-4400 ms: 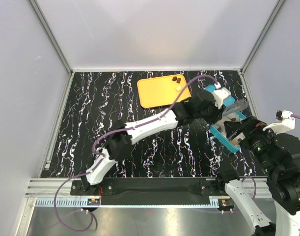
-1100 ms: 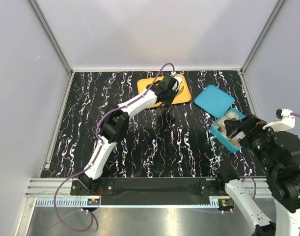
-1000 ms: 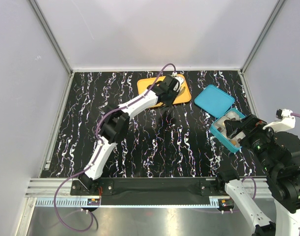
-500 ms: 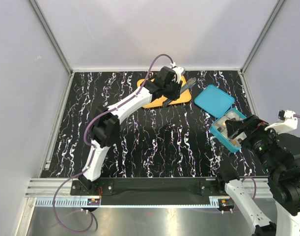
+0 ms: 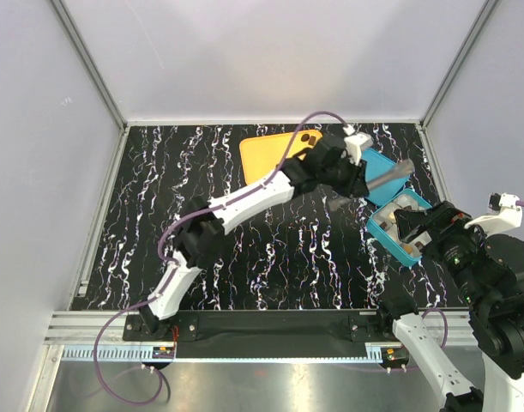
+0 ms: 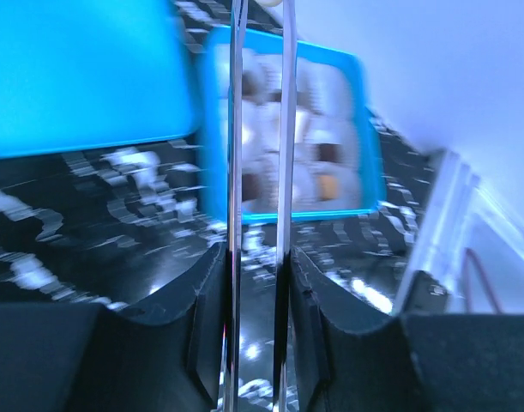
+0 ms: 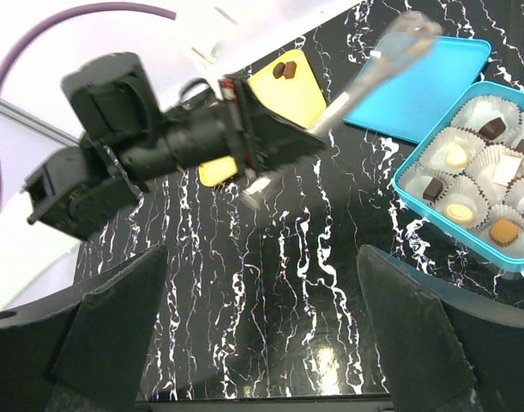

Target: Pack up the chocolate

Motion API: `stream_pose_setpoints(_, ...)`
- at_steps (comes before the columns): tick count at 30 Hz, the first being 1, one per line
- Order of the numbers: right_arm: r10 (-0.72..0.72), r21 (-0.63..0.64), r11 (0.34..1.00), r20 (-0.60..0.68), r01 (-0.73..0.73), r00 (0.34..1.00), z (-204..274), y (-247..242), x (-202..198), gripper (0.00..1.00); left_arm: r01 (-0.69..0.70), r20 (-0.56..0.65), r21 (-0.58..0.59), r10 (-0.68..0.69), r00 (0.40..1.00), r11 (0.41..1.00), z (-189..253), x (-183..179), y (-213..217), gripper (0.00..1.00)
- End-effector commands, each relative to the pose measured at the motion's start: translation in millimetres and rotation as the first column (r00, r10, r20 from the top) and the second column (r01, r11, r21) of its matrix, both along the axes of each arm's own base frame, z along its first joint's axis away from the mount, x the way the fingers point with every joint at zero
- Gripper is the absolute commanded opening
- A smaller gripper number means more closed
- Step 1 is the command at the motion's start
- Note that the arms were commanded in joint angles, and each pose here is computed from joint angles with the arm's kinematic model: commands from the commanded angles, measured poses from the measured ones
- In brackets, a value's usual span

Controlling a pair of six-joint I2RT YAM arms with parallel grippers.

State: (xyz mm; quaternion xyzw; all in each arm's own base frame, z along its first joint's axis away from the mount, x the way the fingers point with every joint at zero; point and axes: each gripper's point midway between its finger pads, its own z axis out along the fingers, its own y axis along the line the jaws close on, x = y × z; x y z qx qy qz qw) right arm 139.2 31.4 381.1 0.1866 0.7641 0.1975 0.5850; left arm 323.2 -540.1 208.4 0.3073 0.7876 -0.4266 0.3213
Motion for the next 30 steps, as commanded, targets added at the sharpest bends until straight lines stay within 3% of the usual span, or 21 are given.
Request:
stream_pose_setpoints(1,0.011,0.006,1.000,0.023,-0.011,1.000,8,0,-9,1.00,0.080,-0.003,-0.130,-0.081,0.997,0.988,30,-25,-34,0.25)
stream_pose_setpoints(8,0.010,-0.004,1.000,0.020,-0.010,1.000,10,-2,-13,1.00,0.167,-0.076,-0.216,-0.187,0.979,0.962,17,-70,-79,0.25)
stream_pose_setpoints(30,-0.008,-0.027,1.000,0.010,0.009,1.000,7,-8,-16,1.00,0.169,-0.199,-0.258,-0.224,0.954,0.951,-40,-92,-119,0.27)
